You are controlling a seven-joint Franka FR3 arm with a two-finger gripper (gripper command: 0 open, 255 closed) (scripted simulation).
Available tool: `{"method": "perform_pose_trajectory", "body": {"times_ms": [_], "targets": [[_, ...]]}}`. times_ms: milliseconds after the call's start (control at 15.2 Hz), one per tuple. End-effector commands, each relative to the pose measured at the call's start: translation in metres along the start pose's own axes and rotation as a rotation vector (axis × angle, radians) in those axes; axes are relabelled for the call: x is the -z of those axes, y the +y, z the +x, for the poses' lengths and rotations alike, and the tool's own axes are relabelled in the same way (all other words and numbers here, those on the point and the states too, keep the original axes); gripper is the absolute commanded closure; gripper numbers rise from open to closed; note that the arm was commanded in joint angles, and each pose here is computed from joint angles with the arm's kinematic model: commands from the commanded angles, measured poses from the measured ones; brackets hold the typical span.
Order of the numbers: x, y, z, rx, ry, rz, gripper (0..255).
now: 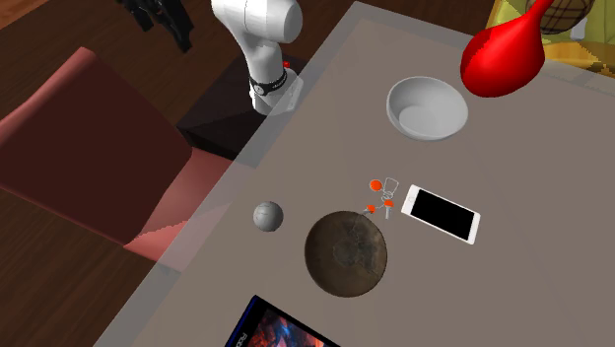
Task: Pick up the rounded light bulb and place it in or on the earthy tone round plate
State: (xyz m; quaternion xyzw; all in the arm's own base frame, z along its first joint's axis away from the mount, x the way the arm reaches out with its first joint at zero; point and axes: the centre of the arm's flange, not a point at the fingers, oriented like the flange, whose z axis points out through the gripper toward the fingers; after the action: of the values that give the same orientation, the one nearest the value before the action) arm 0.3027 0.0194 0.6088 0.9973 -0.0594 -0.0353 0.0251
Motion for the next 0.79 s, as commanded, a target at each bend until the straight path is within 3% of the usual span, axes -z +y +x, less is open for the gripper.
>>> {"method": "perform_pose_trajectory", "body": {"times_ms": [0, 726], "targets": [[0.000, 0.000, 0.000, 0.000, 0.000, 0.000, 0], [-0.044, -0.123, 0.081, 0.071, -0.060, -0.028, 0]]}}
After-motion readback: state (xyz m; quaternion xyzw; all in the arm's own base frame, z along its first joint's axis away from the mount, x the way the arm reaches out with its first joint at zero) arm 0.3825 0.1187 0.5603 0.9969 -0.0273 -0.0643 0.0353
